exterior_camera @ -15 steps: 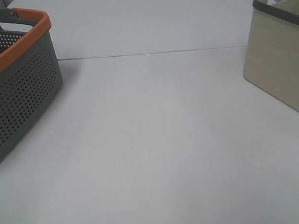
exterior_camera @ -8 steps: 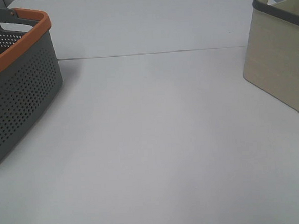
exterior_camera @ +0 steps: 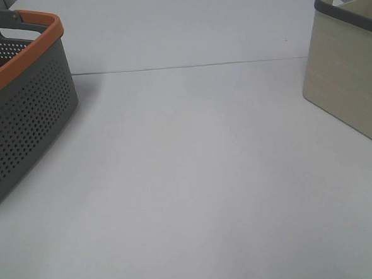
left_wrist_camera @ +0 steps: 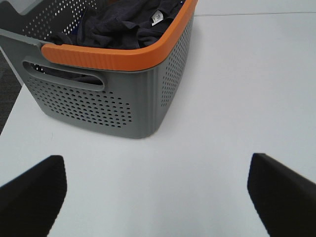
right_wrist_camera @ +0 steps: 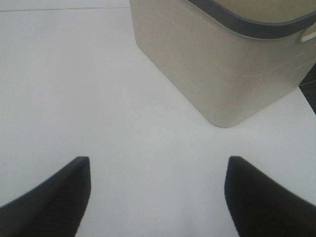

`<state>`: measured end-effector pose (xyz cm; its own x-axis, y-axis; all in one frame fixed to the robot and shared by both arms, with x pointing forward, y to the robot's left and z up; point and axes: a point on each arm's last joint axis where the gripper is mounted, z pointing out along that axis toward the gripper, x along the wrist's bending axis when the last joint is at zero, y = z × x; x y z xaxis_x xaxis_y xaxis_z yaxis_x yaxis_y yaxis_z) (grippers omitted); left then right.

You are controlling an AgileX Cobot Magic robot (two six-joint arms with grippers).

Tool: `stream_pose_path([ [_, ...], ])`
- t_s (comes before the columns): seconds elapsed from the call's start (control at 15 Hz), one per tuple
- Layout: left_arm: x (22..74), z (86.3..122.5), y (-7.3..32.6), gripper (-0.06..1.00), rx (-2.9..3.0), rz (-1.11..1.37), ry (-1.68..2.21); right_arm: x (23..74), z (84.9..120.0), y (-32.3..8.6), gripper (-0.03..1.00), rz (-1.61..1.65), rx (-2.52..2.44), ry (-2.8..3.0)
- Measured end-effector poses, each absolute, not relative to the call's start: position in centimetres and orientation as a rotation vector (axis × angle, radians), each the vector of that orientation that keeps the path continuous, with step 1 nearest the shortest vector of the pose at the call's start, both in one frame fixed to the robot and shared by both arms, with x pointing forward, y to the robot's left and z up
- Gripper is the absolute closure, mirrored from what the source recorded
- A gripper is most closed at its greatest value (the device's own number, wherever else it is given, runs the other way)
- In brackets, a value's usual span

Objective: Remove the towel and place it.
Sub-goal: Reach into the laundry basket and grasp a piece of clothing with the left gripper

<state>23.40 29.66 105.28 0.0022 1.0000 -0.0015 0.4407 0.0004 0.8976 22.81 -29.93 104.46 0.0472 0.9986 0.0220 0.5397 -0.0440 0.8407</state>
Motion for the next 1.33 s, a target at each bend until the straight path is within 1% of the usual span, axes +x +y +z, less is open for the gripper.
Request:
stream_pose_path([
  [1.33,23.40,105.29,29.64,0.01,1.537,0.953,1.535,22.81,104.46,-29.93,0.30,0.879,1.663,1.567],
])
